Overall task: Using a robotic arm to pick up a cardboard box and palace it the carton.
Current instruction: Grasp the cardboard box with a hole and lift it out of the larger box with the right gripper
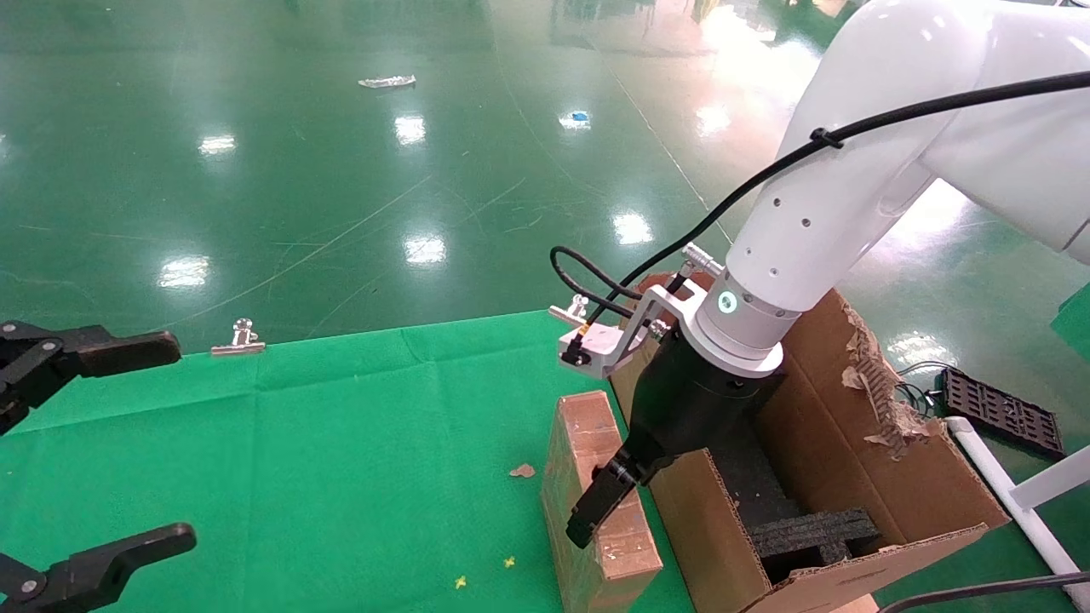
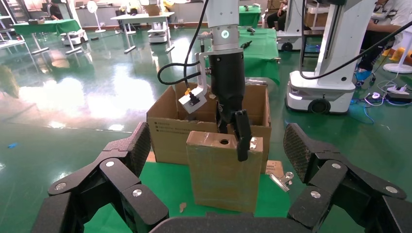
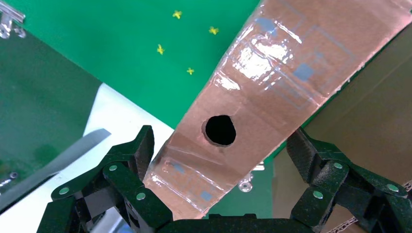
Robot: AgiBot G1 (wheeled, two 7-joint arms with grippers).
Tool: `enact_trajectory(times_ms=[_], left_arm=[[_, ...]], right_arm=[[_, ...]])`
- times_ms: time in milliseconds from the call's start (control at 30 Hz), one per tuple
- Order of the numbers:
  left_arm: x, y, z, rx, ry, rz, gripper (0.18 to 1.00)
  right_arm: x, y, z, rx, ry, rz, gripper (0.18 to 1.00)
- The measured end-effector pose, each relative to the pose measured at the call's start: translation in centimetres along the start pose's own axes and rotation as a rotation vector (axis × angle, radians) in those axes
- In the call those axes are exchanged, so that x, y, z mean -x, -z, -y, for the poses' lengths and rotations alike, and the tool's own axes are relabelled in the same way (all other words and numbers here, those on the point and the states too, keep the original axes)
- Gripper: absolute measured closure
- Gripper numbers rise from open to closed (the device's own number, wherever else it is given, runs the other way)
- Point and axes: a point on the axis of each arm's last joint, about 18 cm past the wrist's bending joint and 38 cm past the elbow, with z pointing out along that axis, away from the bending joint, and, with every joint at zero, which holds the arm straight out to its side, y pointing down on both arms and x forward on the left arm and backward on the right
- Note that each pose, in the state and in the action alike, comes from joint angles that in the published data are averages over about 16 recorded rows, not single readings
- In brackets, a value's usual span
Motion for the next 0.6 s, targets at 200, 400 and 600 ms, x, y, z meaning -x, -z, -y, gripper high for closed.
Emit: enact_trajectory(times_ms=[200,400,600], left_arm=[[0.0,0.0,0.0,0.0,0.0,0.0,0.19],[0.0,0.0,0.0,0.0,0.0,0.0,0.215],[0.0,0.0,0.0,0.0,0.0,0.0,0.271]], right_arm=[[0.0,-0.17,-0.05,0.006,0.013,-0.022,0.194],[0.02,-0.4,-0.29,0.011,0.014,-0.035,0.234],[-0.02,-0.64,-0.57,0.015,0.013,-0.042,0.308]])
